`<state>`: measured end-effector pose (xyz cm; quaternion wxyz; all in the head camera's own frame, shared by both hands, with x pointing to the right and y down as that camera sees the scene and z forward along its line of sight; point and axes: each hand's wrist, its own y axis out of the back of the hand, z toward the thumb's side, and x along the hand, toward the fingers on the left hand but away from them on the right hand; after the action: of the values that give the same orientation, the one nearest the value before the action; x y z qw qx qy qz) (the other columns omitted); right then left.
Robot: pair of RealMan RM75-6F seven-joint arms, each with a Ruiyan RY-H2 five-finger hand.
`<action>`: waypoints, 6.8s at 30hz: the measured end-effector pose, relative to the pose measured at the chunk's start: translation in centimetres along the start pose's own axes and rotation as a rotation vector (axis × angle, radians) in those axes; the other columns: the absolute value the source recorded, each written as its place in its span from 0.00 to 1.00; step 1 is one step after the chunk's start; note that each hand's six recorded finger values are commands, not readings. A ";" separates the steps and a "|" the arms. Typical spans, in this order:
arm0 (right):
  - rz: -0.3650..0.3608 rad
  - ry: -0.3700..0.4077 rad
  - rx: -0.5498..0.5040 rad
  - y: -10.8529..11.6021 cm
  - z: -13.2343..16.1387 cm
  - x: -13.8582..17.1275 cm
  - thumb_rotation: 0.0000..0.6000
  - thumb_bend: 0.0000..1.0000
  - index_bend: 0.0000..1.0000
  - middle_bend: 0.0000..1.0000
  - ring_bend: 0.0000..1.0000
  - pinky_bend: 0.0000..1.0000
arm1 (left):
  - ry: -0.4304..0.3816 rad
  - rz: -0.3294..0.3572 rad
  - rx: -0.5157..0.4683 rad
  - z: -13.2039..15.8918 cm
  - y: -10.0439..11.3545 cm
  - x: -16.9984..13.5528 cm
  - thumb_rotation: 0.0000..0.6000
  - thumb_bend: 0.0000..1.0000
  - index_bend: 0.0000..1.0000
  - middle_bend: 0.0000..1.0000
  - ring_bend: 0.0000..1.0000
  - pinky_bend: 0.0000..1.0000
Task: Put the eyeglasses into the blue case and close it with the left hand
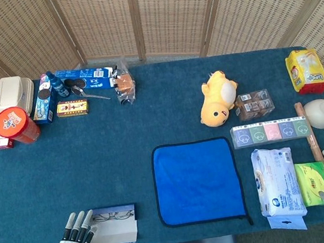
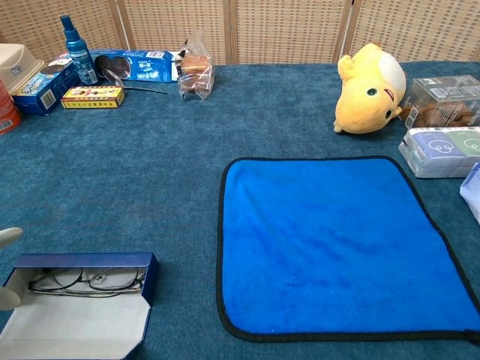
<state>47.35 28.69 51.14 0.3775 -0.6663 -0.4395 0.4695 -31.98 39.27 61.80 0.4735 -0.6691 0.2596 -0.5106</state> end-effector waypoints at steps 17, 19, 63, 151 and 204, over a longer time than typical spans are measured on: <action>-0.003 -0.007 -0.013 0.2 0.0 0.3 0.95 0.27 0.00 0.16 0.07 0.17 | 0.027 -0.072 0.048 0.0 -0.2 0.5 0.79 0.40 0.49 0.05 0.00 0.00; -0.003 -0.007 -0.014 0.2 0.0 0.2 0.95 0.28 0.00 0.16 0.07 0.17 | 0.029 -0.076 0.054 0.0 -0.2 0.5 0.79 0.40 0.49 0.05 0.00 0.00; -0.013 -0.018 -0.019 0.7 -0.2 0.6 0.94 0.27 0.00 0.16 0.07 0.17 | 0.193 0.020 -0.048 -4.0 2.0 5.1 0.70 0.42 0.51 0.08 0.00 0.01; -0.065 -0.088 0.024 2.1 0.8 -0.2 0.95 0.27 0.00 0.16 0.07 0.17 | -0.076 -0.294 0.109 -0.3 2.4 11.2 1.00 0.34 0.39 0.00 0.00 0.00; 0.010 -0.114 0.077 0.4 0.7 -1.9 0.95 0.27 0.00 0.16 0.06 0.17 | 0.148 -0.213 -0.055 -5.0 5.7 14.7 1.00 0.34 0.00 0.00 0.00 0.00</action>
<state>46.51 26.86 51.10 0.3749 -0.6255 -0.4385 0.5252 -30.75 22.82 63.22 0.3775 -0.6663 0.2351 -0.5986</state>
